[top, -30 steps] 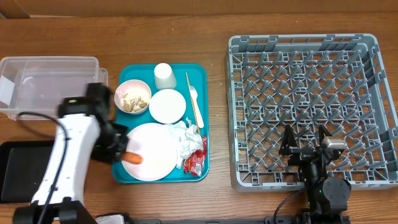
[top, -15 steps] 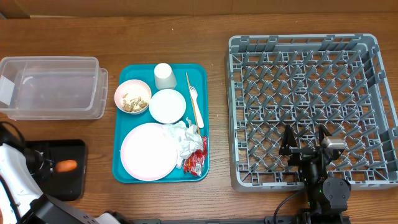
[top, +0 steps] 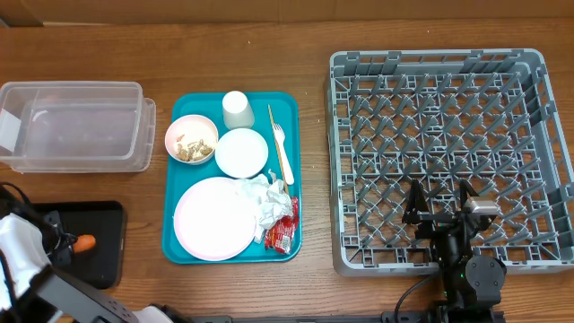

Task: Sort waste into correct bins and load items into the dishwasher
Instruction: 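Move the carrot left and release it onto the black tray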

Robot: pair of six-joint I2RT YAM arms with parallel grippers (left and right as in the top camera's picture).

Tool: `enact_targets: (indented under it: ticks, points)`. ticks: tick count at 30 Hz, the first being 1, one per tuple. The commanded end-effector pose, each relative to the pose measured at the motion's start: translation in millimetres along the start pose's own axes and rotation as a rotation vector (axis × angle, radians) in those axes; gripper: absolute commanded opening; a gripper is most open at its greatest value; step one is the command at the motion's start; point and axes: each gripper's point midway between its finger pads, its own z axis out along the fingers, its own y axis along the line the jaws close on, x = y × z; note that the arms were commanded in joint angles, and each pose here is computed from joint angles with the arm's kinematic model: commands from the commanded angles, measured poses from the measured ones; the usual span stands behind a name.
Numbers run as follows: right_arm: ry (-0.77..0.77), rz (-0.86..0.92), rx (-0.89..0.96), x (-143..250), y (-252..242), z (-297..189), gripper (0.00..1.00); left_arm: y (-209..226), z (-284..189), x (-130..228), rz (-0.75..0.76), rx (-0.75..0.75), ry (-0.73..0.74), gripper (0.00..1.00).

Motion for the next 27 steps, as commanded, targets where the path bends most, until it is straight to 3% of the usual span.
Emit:
enact_targets:
  ticks: [1,5,6,7,8,9,10,15,20,24,27]
  points:
    - [-0.002,-0.003,0.012,2,-3,0,1.0,7,21,0,-0.019,-0.062,-0.003,0.04]
    - [-0.002,-0.003,0.012,2,-3,0,1.0,10,34,3,-0.012,-0.1,0.013,0.35]
    - [-0.002,-0.003,0.012,2,-3,0,1.0,11,35,3,-0.011,-0.103,0.015,0.58]
    - [-0.002,-0.003,0.012,2,-3,0,1.0,11,35,3,-0.011,-0.103,0.015,0.72]
    - [-0.002,-0.003,0.012,2,-3,0,1.0,11,35,3,-0.007,-0.102,0.015,0.84]
    - [-0.002,-0.003,0.012,2,-3,0,1.0,10,35,3,-0.007,-0.101,0.018,0.88]
    - [-0.002,-0.003,0.012,2,-3,0,1.0,10,35,3,-0.006,-0.101,0.019,0.98]
    - [-0.002,-0.003,0.012,2,-3,0,1.0,4,22,12,-0.008,-0.09,0.093,1.0]
    - [-0.002,-0.003,0.012,2,-3,0,1.0,-22,-24,29,0.028,0.003,0.261,1.0]
    - [-0.002,-0.003,0.012,2,-3,0,1.0,-34,-65,52,0.146,0.08,0.381,0.99]
    - [-0.002,-0.003,0.012,2,-3,0,1.0,-42,-81,78,0.321,0.151,0.426,0.97]
